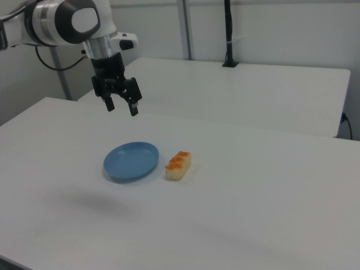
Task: Put the bread on a plate
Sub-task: 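Move the open gripper down over the orange-topped bread roll, then close the gripper on the bread roll and lift it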
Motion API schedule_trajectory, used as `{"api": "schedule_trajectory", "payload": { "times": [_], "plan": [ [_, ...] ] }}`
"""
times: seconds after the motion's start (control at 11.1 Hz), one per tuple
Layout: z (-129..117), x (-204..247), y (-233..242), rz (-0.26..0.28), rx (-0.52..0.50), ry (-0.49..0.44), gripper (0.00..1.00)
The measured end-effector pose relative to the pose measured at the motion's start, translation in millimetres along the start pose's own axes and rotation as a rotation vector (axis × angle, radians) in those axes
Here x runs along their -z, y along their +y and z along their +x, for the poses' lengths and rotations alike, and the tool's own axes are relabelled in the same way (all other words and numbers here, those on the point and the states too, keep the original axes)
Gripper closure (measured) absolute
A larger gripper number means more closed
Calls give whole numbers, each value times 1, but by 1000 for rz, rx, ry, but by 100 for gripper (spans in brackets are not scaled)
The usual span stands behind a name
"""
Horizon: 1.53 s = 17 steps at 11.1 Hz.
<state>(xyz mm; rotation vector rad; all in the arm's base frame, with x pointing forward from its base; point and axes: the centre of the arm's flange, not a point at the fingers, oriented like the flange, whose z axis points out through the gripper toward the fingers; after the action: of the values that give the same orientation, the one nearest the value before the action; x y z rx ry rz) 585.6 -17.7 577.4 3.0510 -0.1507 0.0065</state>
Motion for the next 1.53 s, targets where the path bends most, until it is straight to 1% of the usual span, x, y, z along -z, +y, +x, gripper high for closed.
{"api": "schedule_trajectory", "payload": {
  "times": [0.36,0.63,0.9,1.08,1.35,1.53],
  "plan": [
    [5,-2,21,0,33,23,0],
    [22,-24,41,2,34,52,0],
    [49,-68,52,32,21,74,0],
    [65,-105,51,33,21,72,0],
    [89,-172,47,35,26,73,0],
    [101,-214,47,36,23,80,0]
  ]
}}
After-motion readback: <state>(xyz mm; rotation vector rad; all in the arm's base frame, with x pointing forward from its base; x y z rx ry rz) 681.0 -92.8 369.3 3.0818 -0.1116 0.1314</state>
